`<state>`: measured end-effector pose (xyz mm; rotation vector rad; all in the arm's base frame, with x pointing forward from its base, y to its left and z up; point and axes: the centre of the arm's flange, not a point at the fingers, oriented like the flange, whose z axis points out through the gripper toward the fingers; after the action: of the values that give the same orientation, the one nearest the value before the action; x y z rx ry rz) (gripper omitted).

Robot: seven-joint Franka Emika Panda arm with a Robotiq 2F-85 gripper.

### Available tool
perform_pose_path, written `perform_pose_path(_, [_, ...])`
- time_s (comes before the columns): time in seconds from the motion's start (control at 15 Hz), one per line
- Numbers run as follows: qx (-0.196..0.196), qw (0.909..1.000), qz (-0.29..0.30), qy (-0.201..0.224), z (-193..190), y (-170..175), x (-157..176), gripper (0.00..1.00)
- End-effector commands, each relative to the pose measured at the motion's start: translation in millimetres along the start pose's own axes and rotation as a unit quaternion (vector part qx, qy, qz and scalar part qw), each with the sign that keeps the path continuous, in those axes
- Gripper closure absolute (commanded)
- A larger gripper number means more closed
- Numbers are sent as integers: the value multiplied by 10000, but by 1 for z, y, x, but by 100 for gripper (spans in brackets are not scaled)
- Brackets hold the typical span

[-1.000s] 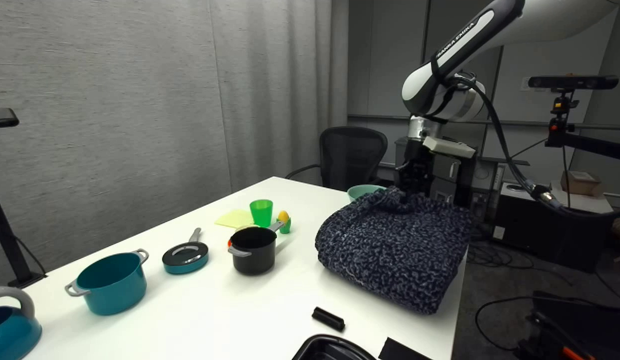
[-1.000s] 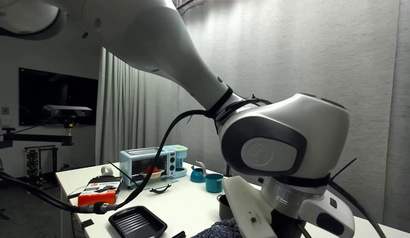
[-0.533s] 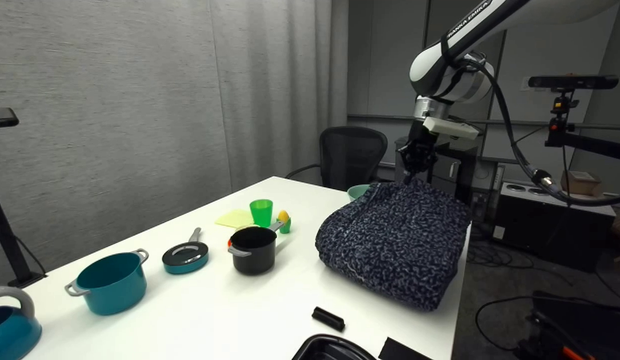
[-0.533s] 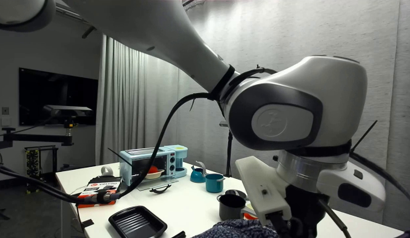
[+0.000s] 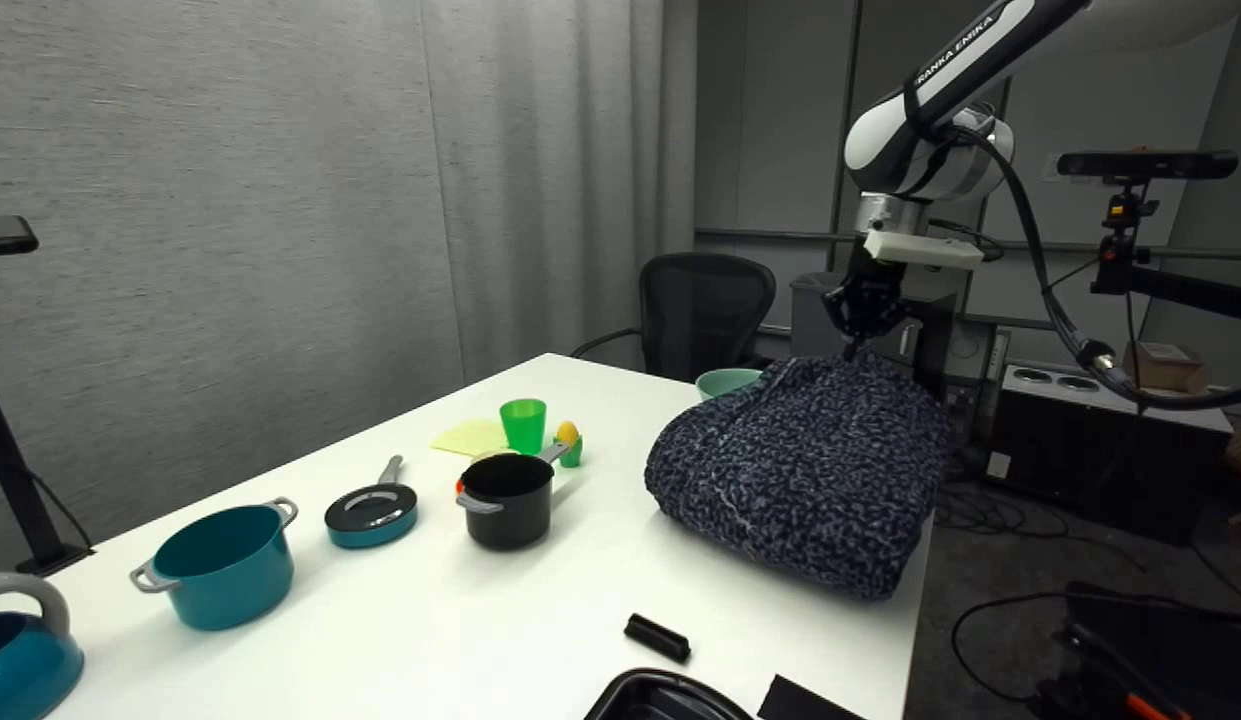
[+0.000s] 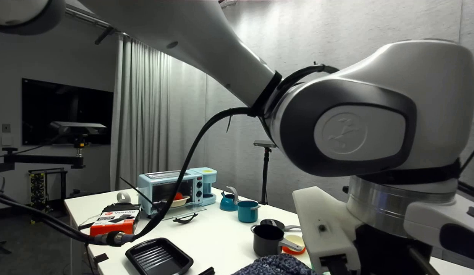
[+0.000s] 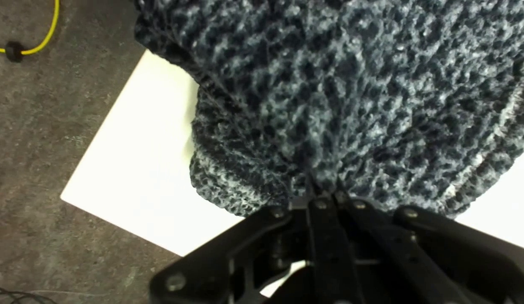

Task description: Move the cloth

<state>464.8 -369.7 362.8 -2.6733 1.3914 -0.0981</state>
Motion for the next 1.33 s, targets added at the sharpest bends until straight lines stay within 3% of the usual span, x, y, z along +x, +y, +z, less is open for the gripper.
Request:
perform_pose_path(0.0, [-220,9986,475,59,-4,22,10,99])
perform_pose_path(0.27, [-276,9974,643,-172,9,30,12,99])
perform_pose_path(0.33, [-355,9970,644,-226,14,26,9,72])
perform_pose_path(0.47, [-332,9975,563,-285,21,18,6,64])
perform_pose_path(1.0, [-434,9981,-415,-103,-1,-29,-9,3])
perform_pose_path(1.27, [-264,9885,-1465,-248,-10,-80,-45,0])
